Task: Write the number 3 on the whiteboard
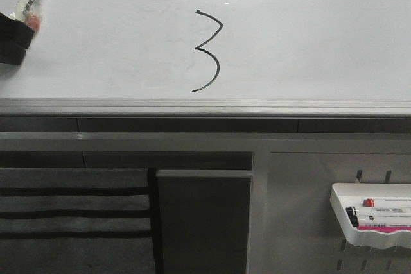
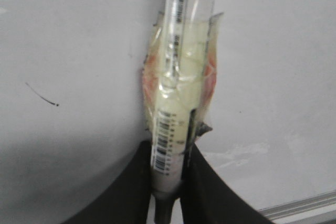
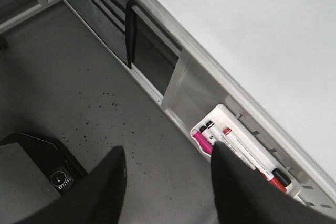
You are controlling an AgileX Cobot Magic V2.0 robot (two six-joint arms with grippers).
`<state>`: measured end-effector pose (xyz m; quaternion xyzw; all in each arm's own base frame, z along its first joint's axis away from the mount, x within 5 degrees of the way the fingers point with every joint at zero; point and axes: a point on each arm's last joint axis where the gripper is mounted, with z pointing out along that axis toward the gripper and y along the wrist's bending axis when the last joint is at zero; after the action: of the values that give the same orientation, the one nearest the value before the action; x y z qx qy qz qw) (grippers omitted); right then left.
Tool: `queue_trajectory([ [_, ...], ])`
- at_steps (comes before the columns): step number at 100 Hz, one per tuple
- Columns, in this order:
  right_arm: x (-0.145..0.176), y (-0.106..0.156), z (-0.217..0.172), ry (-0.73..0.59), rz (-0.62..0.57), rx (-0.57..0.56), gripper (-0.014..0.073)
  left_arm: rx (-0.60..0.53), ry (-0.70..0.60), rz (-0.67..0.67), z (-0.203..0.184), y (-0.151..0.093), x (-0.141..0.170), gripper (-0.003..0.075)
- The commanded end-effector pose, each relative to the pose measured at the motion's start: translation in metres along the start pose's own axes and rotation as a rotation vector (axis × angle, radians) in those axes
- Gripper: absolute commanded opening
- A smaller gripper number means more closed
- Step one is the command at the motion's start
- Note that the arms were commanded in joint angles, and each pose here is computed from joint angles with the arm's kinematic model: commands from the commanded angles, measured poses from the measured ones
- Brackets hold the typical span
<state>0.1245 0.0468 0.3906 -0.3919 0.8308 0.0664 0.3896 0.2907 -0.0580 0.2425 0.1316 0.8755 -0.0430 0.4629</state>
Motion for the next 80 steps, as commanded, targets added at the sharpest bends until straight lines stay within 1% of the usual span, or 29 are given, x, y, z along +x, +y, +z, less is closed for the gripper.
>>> queue_trajectory([
  [1, -0.008, -0.002, -0.008, -0.075, 0.013, 0.041, 0.0326, -0.026, -0.064, -0.021, -0.007, 0.004, -0.014, 0.0154],
  [7, -0.008, -0.002, -0.008, -0.076, 0.043, 0.04, 0.0326, -0.027, -0.064, -0.02, -0.008, 0.005, -0.014, 0.0251],
  [14, -0.008, -0.002, -0.008, -0.075, 0.086, 0.037, 0.0326, -0.028, -0.065, -0.018, -0.008, 0.005, -0.015, 0.0343],
  [19, -0.008, -0.002, -0.008, -0.075, 0.124, 0.035, 0.0326, -0.028, -0.07, -0.015, -0.009, 0.005, -0.015, 0.0386],
  [24, -0.008, -0.002, -0.008, -0.074, 0.168, 0.034, 0.0326, -0.032, -0.08, -0.005, -0.012, 0.005, -0.017, 0.0408],
  [29, -0.007, -0.003, -0.008, -0.068, 0.235, 0.045, 0.0326, -0.028, -0.085, 0.002, -0.017, 0.006, -0.019, 0.0411],
  [35, -0.006, -0.006, -0.008, -0.06, 0.361, 0.076, 0.0326, -0.011, -0.088, 0.003, -0.027, 0.008, -0.021, 0.0411],
  [40, -0.003, -0.009, -0.008, -0.048, 0.458, 0.109, 0.0326, 0.026, -0.077, 0.019, -0.039, 0.008, -0.022, 0.0411],
  [48, -0.003, -0.012, -0.006, -0.069, 0.565, 0.135, 0.0325, 0.09, -0.035, 0.012, -0.057, 0.006, -0.022, 0.041],
  [50, -0.003, -0.012, -0.005, -0.075, 0.582, 0.138, 0.0323, 0.097, -0.028, -0.007, -0.061, 0.005, -0.023, 0.041],
  [52, -0.003, -0.013, -0.004, -0.084, 0.602, 0.141, 0.0321, 0.103, -0.013, 0.003, -0.067, 0.005, -0.022, 0.041],
  [53, -0.002, -0.013, -0.003, -0.088, 0.615, 0.143, 0.0317, 0.105, -0.003, -0.017, -0.071, 0.005, -0.023, 0.041],
  [56, -0.001, -0.014, 0.0, -0.094, 0.639, 0.146, 0.0307, 0.1, 0.013, -0.001, -0.079, 0.005, -0.024, 0.041],
  [57, -0.001, -0.014, 0.0, -0.097, 0.644, 0.145, 0.0304, 0.104, 0.026, -0.02, -0.081, 0.004, -0.024, 0.041],
  [59, 0.001, -0.014, 0.003, -0.1, 0.657, 0.148, 0.0291, 0.088, 0.047, -0.003, -0.088, 0.005, -0.025, 0.041],
  [60, 0.001, -0.015, 0.004, -0.101, 0.66, 0.149, 0.0287, 0.093, 0.05, -0.022, -0.09, 0.005, -0.025, 0.041],
  [61, 0.001, -0.015, 0.005, -0.102, 0.663, 0.15, 0.0283, 0.085, 0.073, -0.005, -0.093, 0.005, -0.024, 0.041],
  [62, 0.002, -0.015, 0.006, -0.103, 0.666, 0.151, 0.0279, 0.077, 0.073, -0.025, -0.097, 0.006, -0.025, 0.041],
  [63, 0.003, -0.015, 0.007, -0.107, 0.668, 0.153, 0.0275, 0.062, 0.086, -0.007, -0.099, 0.007, -0.025, 0.041],
  [64, 0.003, -0.015, 0.008, -0.108, 0.669, 0.154, 0.0266, 0.059, 0.103, -0.025, -0.101, 0.007, -0.025, 0.041],
  [66, 0.005, -0.016, 0.01, -0.111, 0.673, 0.158, 0.0253, 0.039, 0.126, -0.008, -0.107, 0.008, -0.024, 0.041],
  [67, 0.006, -0.016, 0.012, -0.113, 0.675, 0.16, 0.0244, 0.029, 0.126, -0.023, -0.111, 0.009, -0.025, 0.041],
  [73, 0.01, -0.016, 0.018, -0.13, 0.681, 0.173, 0.0214, -0.042, 0.169, -0.002, -0.126, 0.014, -0.023, 0.0406],
  [80, 0.017, -0.016, 0.023, -0.171, 0.675, 0.209, 0.0169, -0.109, 0.135, 0.005, -0.148, 0.017, -0.023, 0.0398],
])
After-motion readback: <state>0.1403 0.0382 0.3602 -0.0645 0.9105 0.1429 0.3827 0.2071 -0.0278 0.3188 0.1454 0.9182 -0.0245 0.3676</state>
